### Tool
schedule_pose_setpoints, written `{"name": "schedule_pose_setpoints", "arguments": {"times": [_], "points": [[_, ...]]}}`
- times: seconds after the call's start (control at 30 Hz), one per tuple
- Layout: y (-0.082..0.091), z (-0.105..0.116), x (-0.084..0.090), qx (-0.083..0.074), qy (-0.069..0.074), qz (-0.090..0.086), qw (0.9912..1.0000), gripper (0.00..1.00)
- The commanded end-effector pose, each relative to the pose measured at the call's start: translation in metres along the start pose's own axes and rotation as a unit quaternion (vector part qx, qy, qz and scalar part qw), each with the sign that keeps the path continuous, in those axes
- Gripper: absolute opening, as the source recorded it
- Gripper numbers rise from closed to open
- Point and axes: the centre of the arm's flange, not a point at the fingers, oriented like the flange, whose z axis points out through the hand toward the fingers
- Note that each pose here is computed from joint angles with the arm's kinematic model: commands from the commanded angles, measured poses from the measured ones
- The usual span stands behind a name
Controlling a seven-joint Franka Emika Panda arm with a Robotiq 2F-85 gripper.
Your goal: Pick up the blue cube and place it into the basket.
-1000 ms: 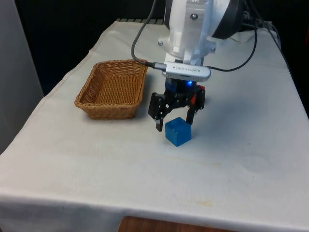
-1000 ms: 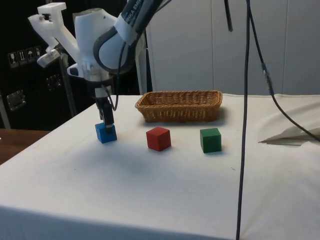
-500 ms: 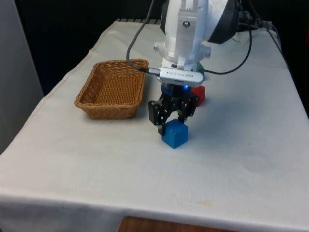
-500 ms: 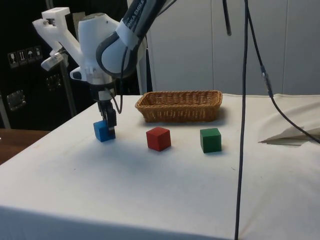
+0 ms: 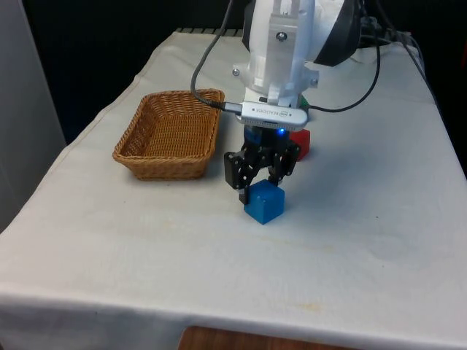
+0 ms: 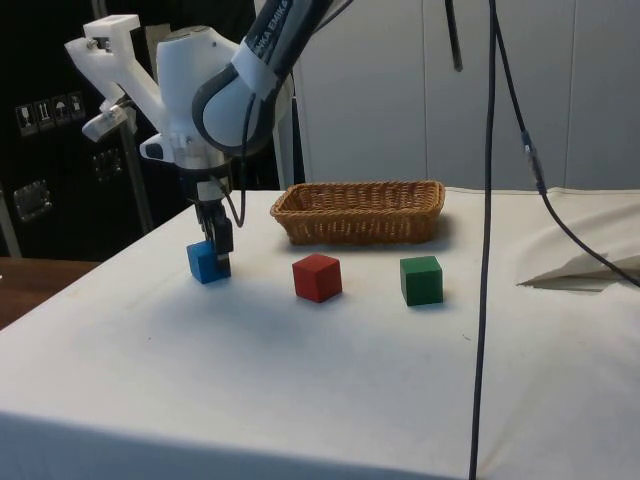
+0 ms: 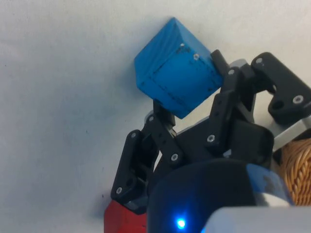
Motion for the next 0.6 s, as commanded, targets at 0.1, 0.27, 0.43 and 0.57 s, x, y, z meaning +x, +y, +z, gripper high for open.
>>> {"name": "schedule_pose_setpoints", "arguments": {"times": [0.1,0.27,0.43,0.57], "points": [[-0.001,-0.001,0.0,0.0,0.003,0.0,1.0,0.07],[0.001,-0.006,0.0,0.001,0.003,0.001,0.99999,0.07],[0.003,-0.015,-0.001,0.003,0.01,0.005,0.99994,0.07],[0.004,-0.024,-0.004,0.005,0.016,0.008,0.99983,0.07]]}}
